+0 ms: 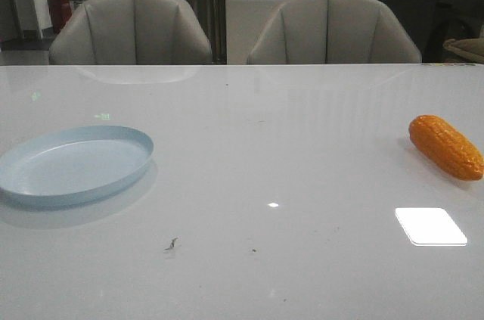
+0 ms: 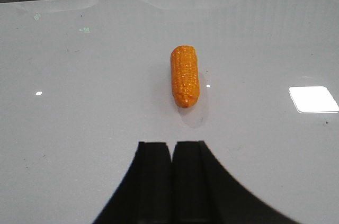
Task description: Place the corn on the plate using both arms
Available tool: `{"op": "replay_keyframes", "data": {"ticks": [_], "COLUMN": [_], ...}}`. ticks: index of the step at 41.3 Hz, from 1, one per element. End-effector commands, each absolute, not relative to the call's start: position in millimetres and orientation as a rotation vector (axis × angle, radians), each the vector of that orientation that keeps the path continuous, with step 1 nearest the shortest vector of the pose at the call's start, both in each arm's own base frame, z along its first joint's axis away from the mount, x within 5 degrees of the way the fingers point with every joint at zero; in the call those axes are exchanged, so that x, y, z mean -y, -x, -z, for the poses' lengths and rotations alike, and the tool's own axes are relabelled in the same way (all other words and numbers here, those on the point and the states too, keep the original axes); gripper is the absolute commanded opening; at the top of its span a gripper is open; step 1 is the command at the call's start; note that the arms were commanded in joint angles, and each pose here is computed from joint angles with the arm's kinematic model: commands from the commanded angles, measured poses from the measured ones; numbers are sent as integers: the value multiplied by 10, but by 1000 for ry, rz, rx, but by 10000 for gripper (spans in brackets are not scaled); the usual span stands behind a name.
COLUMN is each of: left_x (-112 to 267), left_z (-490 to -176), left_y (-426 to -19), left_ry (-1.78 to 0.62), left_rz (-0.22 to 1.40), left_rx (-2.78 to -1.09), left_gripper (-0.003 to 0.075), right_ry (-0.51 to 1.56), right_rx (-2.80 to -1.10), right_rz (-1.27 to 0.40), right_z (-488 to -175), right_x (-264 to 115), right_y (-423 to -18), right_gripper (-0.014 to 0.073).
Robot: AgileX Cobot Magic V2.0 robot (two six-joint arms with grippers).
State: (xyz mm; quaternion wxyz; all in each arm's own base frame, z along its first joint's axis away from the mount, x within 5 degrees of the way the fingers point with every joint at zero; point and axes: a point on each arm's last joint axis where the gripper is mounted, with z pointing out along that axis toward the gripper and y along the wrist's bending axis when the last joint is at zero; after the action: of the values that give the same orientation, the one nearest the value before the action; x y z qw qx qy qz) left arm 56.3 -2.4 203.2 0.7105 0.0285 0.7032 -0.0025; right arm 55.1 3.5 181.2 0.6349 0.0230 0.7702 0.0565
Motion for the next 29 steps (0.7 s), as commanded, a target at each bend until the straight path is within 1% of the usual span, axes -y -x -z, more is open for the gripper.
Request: {"op": "replay_keyframes", "data": {"ticks": [1, 18, 29], "left_x": [27, 27, 29], "left_z": [-2002, -2004, -2056], "left_y": [-563, -563, -557], "left_ry": [-53, -53, -53], "left_rz": [19, 19, 21], "left_rx": [-1487, -1484, -1427], "left_gripper": [94, 94, 94], "right_ry": [-55, -55, -55], "right_rx": [-1632, -1631, -1627], "right_rz": [-133, -133, -133], "right_z": [-1968, -1969, -1973], "right_x": [-31, -31, -31], "right_y": [-537, -537, -537], "right_gripper": [66, 66, 66]}}
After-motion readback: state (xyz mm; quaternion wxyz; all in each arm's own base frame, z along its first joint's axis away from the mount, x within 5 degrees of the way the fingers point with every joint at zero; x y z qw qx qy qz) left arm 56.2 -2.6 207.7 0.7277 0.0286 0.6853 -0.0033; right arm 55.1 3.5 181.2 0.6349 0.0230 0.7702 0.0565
